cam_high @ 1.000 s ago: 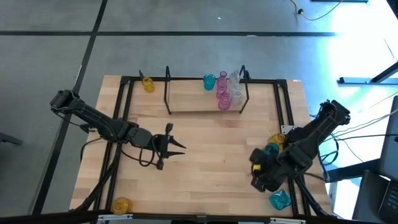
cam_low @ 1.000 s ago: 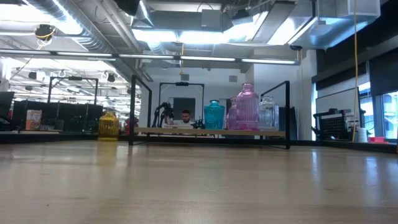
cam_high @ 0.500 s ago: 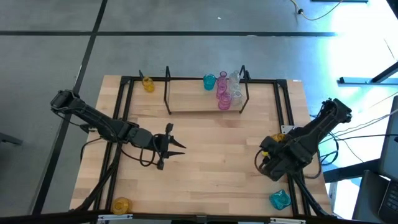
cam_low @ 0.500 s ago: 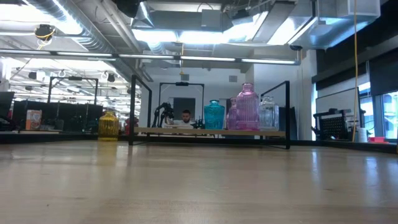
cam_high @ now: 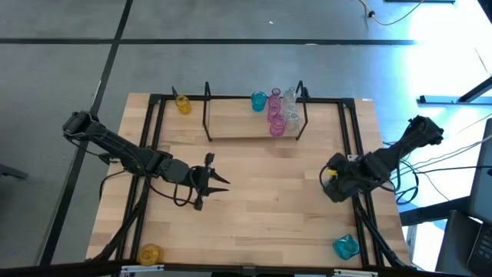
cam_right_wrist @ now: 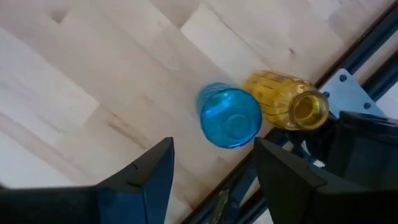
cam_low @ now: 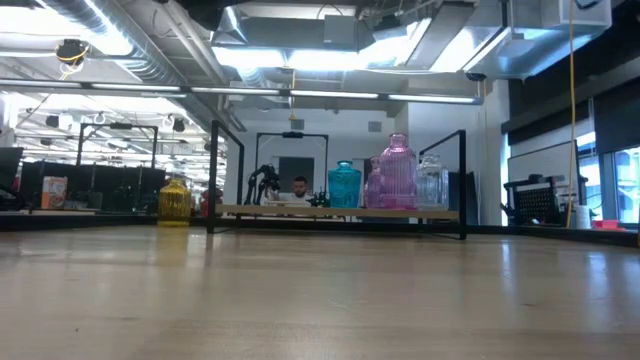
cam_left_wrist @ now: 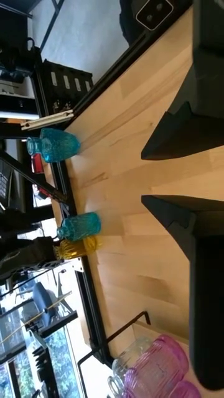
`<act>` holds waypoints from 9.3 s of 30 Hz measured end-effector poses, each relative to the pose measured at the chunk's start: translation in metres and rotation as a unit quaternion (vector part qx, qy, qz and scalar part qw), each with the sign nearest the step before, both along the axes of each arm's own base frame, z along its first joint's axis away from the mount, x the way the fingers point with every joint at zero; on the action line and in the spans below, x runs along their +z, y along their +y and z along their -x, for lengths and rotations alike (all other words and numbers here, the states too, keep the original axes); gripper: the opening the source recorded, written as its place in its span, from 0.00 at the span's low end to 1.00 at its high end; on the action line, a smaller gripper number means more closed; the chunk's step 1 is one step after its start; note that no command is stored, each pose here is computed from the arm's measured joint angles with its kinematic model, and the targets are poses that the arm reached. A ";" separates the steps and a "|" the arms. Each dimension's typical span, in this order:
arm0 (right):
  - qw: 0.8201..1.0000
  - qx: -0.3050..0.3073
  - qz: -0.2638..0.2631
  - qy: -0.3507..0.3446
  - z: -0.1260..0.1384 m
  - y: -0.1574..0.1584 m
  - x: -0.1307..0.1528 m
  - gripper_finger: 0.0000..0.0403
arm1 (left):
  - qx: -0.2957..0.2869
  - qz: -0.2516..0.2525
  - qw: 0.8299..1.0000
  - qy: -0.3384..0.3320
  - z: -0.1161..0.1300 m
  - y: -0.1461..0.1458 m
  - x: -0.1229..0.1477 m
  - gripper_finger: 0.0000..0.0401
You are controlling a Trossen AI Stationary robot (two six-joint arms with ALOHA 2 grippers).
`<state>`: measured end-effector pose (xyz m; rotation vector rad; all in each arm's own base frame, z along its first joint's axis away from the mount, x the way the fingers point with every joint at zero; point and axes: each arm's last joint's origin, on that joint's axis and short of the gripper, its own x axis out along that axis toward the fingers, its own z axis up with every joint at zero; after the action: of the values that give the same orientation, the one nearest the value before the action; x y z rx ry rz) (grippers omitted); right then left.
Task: Sort vases onto shelf
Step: Put the top blue vase aligned with the other blue vase on the shelf, then put the blue vase aligned with the other blue vase on the shelf
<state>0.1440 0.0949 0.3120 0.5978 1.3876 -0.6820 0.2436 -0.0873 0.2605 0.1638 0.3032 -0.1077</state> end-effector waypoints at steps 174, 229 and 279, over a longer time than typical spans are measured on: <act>0.932 0.340 0.122 -0.025 -0.252 -0.241 -0.027 0.02 | -0.017 -0.058 0.998 0.001 0.006 0.030 -0.036 0.23; 0.933 0.308 0.189 -0.004 -0.253 -0.257 -0.033 0.31 | -0.014 -0.045 0.999 0.000 0.006 0.030 -0.036 0.23; 0.912 0.395 0.056 -0.096 -0.195 -0.008 0.062 0.31 | -0.057 0.011 0.997 0.042 0.010 0.016 -0.049 0.23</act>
<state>0.3393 0.0868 0.3739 -0.0214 1.2526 -0.0409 0.2339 -0.0711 0.2111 0.1555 0.3757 -0.2313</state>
